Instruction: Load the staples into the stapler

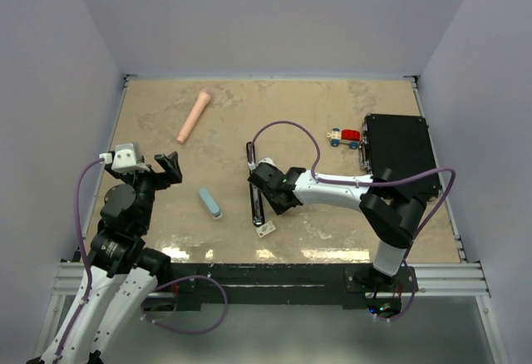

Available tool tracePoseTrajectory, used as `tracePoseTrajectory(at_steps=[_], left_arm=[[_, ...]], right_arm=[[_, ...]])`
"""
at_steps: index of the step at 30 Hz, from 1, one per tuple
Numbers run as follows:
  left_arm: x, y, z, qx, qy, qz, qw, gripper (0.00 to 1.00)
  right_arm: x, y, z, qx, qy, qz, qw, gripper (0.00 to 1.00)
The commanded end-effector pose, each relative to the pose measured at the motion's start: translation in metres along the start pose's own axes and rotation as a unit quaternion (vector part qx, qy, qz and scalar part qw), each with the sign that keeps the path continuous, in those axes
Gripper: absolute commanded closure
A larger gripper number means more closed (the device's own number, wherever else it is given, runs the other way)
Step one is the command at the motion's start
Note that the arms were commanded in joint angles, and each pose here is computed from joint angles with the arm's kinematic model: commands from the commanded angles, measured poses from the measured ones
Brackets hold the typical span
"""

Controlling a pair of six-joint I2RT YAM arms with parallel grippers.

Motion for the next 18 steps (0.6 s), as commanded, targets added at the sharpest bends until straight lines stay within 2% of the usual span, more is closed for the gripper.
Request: tracePoseTrajectory(at_steps=[1,6,18], left_arm=[[0.006,0.001,0.001,0.000,0.001,-0.019,1.000,0.07],[0.006,0.001,0.001,0.000,0.001,-0.019,1.000,0.07],[0.006,0.001,0.001,0.000,0.001,-0.019,1.000,0.07]], right_arm=[[0.007,-0.011,0.004,0.022,0.002,-0.014,1.000,0.74],[0.007,-0.010,0.004,0.025,0.000,-0.012,1.000,0.76],[0.018,-0.033,0.006,0.062,0.006,-0.038,0.997,0.69]])
Point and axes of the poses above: each gripper's point midway between its finger pads, its own y axis out along the fingers, its own z axis along the line the jaws close on, x = y × z, the point moved 8 cm from there along -y, back along the fingers, and after that the axes turned 11 degrees about y, right-handed, at the moved point
